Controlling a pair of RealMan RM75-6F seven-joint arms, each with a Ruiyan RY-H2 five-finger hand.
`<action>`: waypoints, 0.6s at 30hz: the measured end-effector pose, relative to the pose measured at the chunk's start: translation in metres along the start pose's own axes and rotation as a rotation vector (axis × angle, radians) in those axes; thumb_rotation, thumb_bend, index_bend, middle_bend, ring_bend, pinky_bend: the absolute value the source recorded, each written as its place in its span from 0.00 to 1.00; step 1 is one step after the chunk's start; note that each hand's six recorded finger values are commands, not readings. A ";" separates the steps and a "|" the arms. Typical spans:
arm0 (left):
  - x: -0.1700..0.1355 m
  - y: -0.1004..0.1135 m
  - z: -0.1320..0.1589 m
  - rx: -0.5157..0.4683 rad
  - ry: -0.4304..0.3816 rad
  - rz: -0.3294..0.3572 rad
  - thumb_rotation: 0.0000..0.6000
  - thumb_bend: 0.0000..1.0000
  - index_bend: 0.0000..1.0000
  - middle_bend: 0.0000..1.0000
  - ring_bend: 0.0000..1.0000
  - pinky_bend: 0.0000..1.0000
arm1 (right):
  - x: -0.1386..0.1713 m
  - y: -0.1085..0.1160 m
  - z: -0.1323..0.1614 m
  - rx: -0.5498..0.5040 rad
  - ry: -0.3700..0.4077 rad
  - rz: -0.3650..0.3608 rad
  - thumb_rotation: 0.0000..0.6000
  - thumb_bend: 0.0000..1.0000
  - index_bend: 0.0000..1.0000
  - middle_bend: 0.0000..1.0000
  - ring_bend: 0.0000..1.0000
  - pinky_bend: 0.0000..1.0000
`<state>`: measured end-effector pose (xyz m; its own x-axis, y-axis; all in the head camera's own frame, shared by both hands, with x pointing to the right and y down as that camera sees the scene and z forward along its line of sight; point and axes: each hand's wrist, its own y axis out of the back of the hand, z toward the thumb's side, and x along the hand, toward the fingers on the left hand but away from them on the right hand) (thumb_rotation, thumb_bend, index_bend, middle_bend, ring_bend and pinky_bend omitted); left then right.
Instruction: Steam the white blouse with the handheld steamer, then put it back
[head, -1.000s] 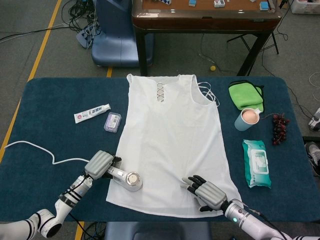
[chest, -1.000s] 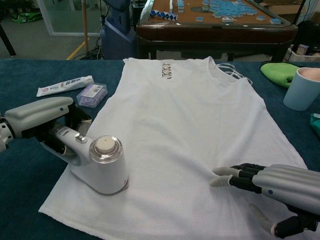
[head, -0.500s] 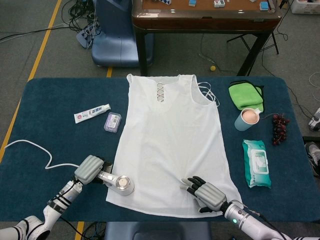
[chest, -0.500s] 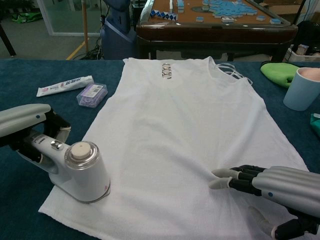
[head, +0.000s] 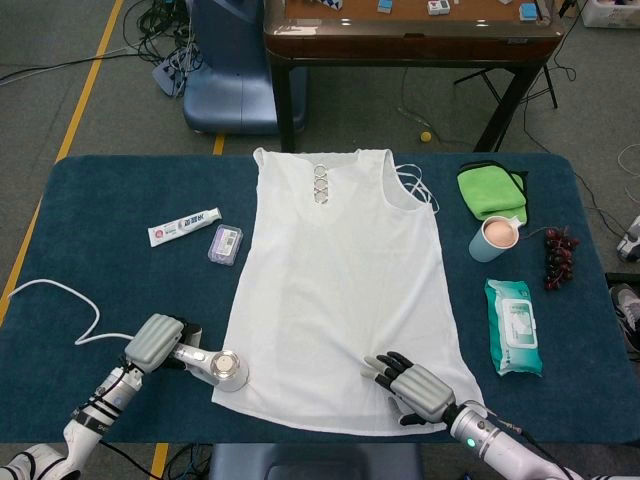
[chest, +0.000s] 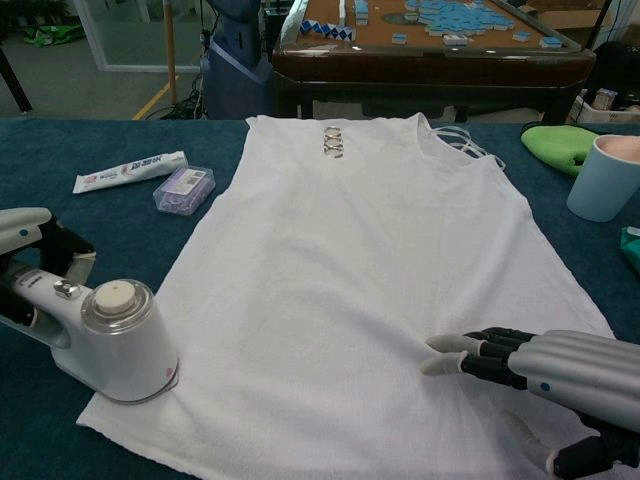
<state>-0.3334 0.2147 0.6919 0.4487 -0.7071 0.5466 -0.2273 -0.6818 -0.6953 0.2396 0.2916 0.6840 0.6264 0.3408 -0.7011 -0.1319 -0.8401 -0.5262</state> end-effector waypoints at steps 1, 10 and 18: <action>0.000 0.004 -0.003 -0.003 0.008 0.011 1.00 0.25 0.79 0.70 0.58 0.58 | 0.000 0.001 0.000 0.001 0.000 -0.003 0.80 0.75 0.00 0.00 0.00 0.00; 0.007 0.042 -0.021 -0.049 0.075 0.129 1.00 0.25 0.79 0.70 0.58 0.58 | 0.005 0.022 0.001 -0.002 0.000 -0.077 0.79 0.74 0.00 0.00 0.00 0.00; 0.019 0.058 -0.047 -0.057 0.144 0.197 1.00 0.25 0.79 0.70 0.58 0.58 | 0.018 0.071 -0.004 0.012 -0.021 -0.231 0.80 0.62 0.00 0.00 0.00 0.00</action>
<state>-0.3783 0.1532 0.6840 0.2642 -0.8439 0.4669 -0.3480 -0.5349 -0.7699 0.2443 0.2361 0.6362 0.6251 0.5321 -0.5711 0.0037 -0.7336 -0.6796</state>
